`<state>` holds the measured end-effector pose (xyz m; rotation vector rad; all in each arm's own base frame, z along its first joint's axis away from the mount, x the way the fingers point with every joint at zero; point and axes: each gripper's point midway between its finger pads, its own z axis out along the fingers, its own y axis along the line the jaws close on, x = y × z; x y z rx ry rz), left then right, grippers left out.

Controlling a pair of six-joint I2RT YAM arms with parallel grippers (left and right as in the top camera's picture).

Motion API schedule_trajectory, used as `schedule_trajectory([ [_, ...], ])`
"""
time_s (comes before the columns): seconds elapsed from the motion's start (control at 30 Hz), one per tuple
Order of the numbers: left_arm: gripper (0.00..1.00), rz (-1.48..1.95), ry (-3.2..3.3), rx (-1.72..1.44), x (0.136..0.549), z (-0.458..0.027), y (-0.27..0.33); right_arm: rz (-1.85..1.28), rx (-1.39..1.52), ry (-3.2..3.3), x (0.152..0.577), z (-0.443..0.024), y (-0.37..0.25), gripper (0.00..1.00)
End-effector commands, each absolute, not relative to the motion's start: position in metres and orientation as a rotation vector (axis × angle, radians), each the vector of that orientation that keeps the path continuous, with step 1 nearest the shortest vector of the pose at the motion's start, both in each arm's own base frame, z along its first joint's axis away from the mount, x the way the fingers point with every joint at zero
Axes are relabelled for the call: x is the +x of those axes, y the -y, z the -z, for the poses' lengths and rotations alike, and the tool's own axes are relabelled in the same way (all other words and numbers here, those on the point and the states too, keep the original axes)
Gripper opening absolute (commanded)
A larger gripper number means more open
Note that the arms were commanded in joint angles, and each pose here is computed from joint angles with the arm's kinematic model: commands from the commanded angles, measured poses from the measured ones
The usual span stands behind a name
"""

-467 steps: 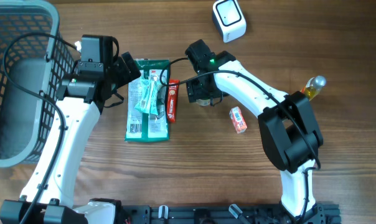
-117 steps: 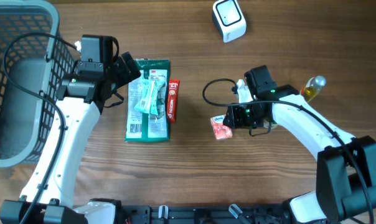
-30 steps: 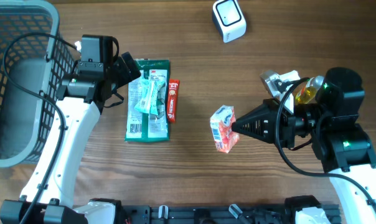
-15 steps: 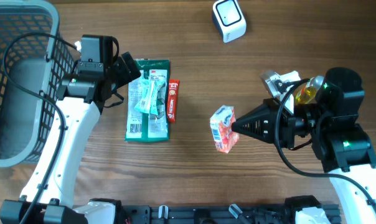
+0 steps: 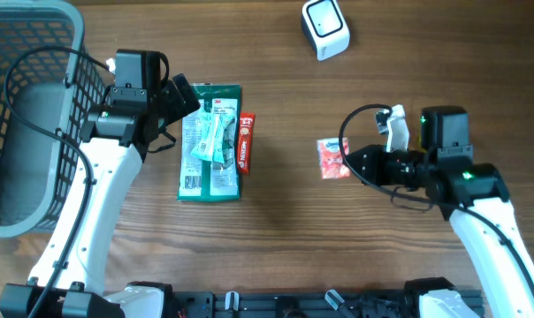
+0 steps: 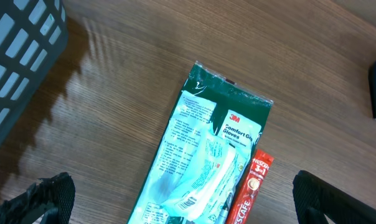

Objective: Scan the item barcode
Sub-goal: 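Lift the Kleenex pack with the right gripper toward the scanner, then hold the Kleenex pack in front of the white scanner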

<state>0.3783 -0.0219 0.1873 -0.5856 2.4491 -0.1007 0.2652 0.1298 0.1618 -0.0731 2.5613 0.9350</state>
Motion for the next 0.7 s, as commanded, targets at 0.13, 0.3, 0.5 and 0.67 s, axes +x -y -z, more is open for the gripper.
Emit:
schedule_trajectory([
  [0.13, 1.00, 0.098, -2.431, -0.588, 0.380, -0.194, 0.020, -0.550, 0.049, -2.510, 0.311, -0.206, -0.087, 0.04],
  [0.3, 1.00, 0.098, -2.431, -0.588, 0.380, -0.194, 0.020, -0.363, 0.048, -2.568, 0.341, -0.290, -0.069, 0.04],
  [0.5, 1.00, 0.097, -2.431, -0.588, 0.380, -0.194, 0.020, -0.101, -0.059, -2.470, 0.417, -0.329, -0.068, 0.04],
  [0.67, 1.00, 0.097, -2.431, -0.588, 0.380, -0.194, 0.020, 0.115, -0.195, -2.423, 0.465, -0.302, -0.085, 0.04],
])
